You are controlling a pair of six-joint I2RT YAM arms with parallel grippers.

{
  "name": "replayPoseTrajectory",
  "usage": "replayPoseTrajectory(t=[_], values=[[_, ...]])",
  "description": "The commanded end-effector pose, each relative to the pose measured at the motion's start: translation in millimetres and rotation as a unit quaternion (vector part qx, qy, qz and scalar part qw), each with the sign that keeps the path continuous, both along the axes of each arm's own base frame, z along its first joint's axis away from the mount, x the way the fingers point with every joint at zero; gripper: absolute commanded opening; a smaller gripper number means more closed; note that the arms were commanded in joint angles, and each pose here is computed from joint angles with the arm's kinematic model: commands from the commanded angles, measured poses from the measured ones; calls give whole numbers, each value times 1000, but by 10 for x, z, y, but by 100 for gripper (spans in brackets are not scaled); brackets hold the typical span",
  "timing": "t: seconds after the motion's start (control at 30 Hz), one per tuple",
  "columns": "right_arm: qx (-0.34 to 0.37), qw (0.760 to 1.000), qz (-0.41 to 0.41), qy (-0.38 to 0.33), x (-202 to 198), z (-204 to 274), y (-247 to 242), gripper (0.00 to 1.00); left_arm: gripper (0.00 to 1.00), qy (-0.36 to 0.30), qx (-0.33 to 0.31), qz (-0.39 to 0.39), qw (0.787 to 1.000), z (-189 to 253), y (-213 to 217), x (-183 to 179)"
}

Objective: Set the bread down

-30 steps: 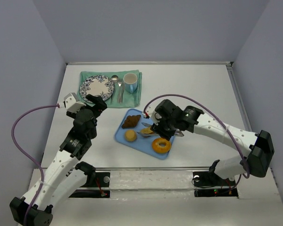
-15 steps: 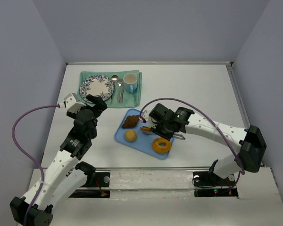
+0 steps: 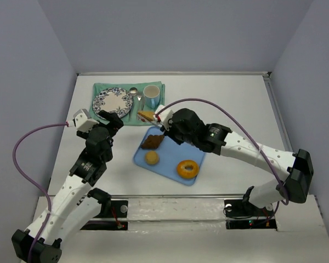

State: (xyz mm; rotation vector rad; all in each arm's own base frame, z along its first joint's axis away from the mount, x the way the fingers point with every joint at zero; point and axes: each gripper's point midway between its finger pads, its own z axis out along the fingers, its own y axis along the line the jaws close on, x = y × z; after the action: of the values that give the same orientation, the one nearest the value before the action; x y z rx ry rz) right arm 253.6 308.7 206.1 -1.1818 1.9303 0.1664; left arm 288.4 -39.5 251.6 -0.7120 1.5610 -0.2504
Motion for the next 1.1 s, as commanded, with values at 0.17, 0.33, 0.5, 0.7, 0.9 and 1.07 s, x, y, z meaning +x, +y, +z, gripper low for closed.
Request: replayPoseTrajectory(t=[0.17,0.33,0.5,0.7,0.9,1.07], values=[[259,961,-10,-100,777,1233,996,7,99,-7,-23,41,999,20,138,-30],[266,962,37,-40,1153,832,1536,7,99,-2,-34,27,999,-12,84,-38],[304,951,54,8,1500,660,1931,7,99,8,-38,23,999,-75,68,-53],[296,951,37,76,1776,33,2207,9,99,7,-42,29,999,-83,106,-99],[279,955,26,99,1775,-249,2210,28,99,0,-44,37,998,-68,154,-142],[272,957,32,96,1718,-172,2143,52,99,-2,-42,37,998,-67,158,-141]])
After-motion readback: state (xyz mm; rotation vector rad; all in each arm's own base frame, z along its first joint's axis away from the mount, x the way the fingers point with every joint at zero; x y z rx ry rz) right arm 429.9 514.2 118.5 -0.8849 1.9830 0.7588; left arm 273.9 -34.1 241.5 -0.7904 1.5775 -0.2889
